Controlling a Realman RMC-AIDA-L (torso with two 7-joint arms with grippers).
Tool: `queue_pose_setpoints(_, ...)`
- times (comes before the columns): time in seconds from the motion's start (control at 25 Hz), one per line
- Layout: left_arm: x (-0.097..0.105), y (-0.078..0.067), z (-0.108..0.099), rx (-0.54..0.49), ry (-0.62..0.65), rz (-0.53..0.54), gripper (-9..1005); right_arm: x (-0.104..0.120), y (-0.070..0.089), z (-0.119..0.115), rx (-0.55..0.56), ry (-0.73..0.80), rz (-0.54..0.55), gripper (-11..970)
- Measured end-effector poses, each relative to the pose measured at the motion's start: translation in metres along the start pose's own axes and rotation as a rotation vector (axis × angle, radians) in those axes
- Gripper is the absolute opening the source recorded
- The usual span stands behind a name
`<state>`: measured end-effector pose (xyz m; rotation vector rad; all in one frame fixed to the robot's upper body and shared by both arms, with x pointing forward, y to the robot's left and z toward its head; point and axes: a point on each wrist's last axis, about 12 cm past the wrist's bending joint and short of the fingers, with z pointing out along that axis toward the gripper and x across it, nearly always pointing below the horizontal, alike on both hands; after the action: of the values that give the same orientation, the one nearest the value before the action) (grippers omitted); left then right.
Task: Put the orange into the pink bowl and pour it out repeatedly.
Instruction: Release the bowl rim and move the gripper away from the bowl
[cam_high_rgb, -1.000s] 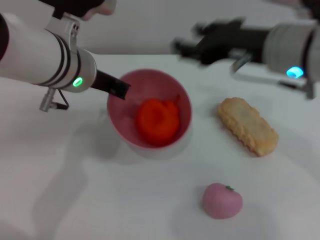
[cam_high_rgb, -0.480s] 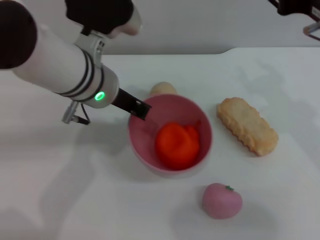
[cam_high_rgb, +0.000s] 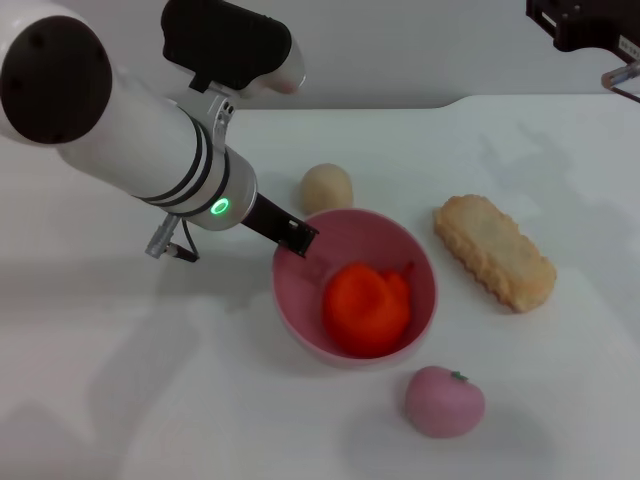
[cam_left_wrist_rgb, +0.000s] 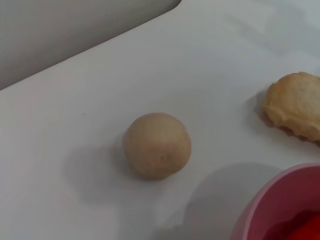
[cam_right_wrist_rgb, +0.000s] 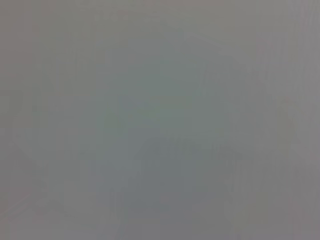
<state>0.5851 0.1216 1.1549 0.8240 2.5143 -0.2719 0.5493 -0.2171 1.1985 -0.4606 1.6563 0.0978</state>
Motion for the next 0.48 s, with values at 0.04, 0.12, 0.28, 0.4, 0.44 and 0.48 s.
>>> queue_pose_setpoints(0.04, 0.0002, 0.0004, 0.0005, 0.0, -0.001, -0.001, 77, 0.0, 0.0, 0.0005, -0.001, 0.0, 0.0, 642)
queue_pose_setpoints(0.12, 0.0007, 0.0015, 0.0015, -0.002, 0.0, -0.004, 78, 0.0004, 0.0001, 0.0014, -0.003, 0.001, 0.0, 650)
queue_pose_setpoints(0.28, 0.0022, 0.0033, 0.0036, 0.001, -0.001, -0.01, 78, 0.0014, 0.0012, 0.0032, -0.001, -0.004, -0.01, 668)
queue_pose_setpoints(0.4, 0.0022, 0.0045, 0.004, 0.004, -0.007, -0.017, 79, 0.003, 0.0005, 0.0043, 0.007, -0.009, -0.011, 681)
queue_pose_setpoints(0.44, 0.0026, 0.0051, 0.0047, 0.003, -0.005, -0.021, 79, 0.0036, 0.0001, 0.0047, 0.009, -0.009, -0.011, 685)
queue_pose_setpoints(0.48, 0.0025, 0.0056, 0.0053, 0.003, -0.005, -0.025, 79, 0.0042, -0.0002, 0.0051, 0.01, -0.009, -0.012, 689)
